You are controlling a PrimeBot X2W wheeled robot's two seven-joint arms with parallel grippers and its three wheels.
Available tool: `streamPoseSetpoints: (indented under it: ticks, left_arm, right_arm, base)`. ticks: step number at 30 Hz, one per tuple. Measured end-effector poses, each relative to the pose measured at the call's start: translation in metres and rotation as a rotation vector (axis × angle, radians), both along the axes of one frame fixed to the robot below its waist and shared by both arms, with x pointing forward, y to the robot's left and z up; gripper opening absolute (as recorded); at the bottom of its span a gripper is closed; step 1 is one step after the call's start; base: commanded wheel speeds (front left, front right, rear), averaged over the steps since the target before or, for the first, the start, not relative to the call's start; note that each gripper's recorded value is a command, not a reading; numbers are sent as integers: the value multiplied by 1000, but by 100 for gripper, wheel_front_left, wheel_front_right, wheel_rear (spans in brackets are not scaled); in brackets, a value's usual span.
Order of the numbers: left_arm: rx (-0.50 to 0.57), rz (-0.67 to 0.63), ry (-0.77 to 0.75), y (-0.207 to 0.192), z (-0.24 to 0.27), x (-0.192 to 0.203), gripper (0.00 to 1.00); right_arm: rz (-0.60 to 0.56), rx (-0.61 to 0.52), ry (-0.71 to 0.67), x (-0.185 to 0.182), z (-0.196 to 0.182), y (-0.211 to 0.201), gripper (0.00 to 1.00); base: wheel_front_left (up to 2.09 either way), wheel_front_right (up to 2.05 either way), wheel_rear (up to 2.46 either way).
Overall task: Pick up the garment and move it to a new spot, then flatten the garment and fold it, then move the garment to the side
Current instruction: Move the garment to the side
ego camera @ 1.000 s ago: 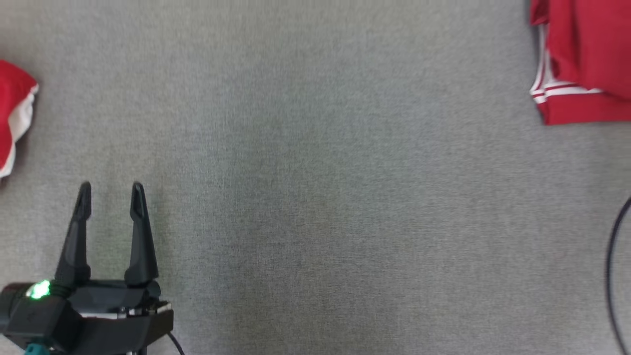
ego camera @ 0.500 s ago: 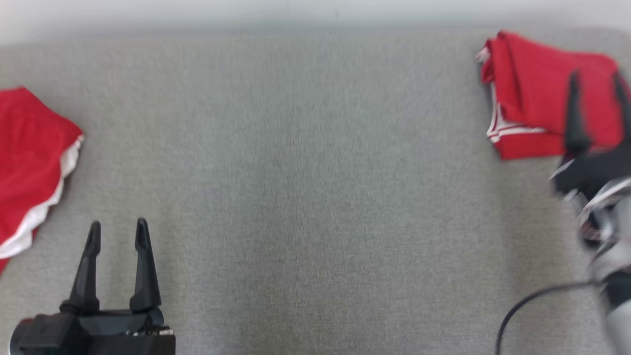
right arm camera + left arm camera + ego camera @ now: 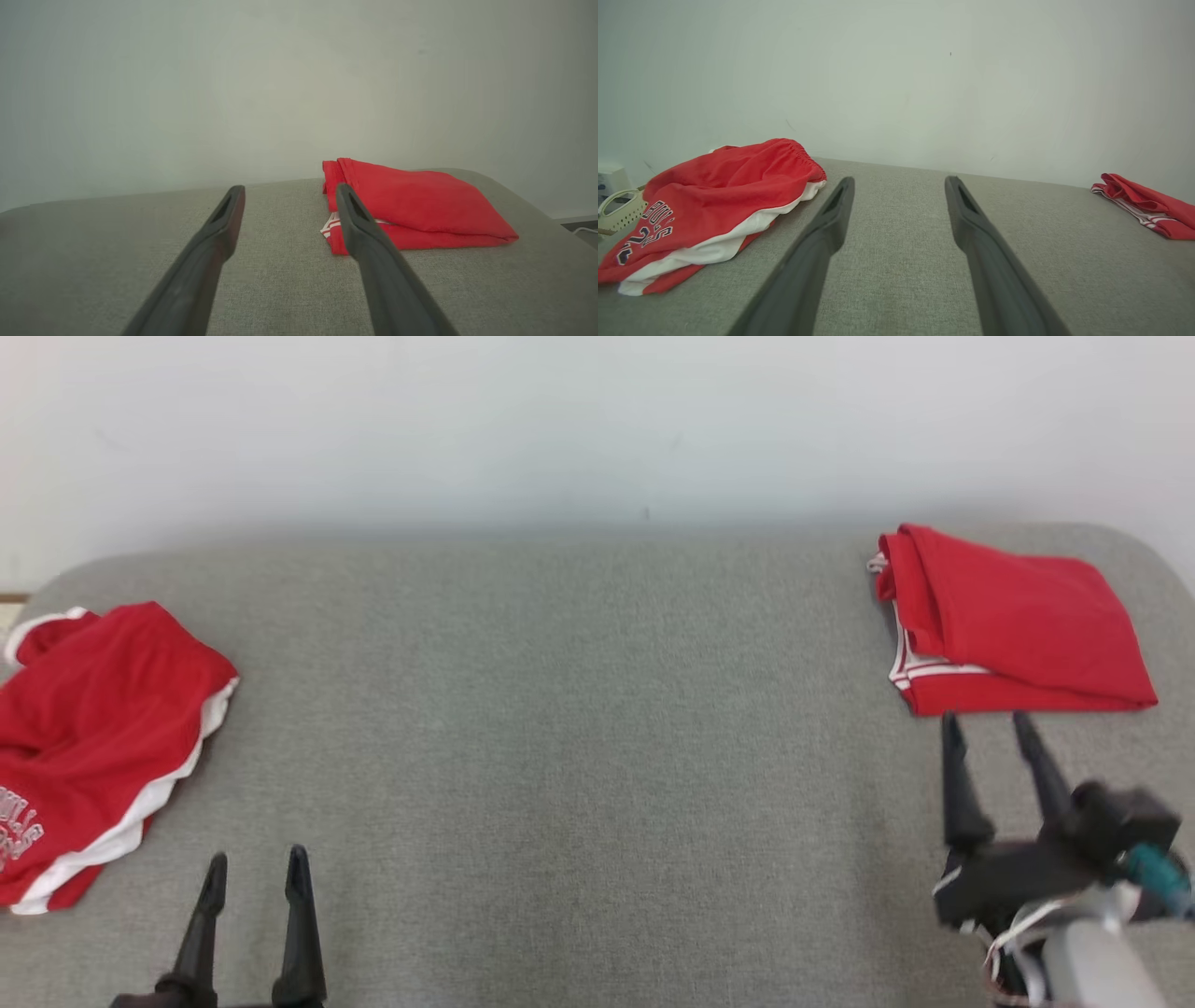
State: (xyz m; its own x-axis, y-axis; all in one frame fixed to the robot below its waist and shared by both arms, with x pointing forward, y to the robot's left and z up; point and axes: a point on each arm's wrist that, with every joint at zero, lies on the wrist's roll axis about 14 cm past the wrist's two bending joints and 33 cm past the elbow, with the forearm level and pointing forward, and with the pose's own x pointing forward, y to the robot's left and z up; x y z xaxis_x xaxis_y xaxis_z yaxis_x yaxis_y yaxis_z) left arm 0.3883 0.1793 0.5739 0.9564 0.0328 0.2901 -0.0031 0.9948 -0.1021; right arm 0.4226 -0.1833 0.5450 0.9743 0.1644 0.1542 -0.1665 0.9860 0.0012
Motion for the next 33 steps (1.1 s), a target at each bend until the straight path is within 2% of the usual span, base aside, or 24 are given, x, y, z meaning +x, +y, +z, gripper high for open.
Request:
streamPoseSetpoints:
  ticks: [8, 13, 33]
  left_arm:
    - [-5, 23, 7, 5, -1, -16, 100]
    - [-6, 31, 20, 6, -5, -22, 100]
    - [81, 53, 39, 8, -10, -29, 100]
  right_arm:
    - [73, -23, -9, -39, -8, 43, 100]
    - [89, -9, 20, -60, -20, 56, 100]
    - [70, 15, 30, -62, -19, 58, 100]
  base:
    - [0, 0, 0]
    - [0, 0, 0]
    - [0, 0, 0]
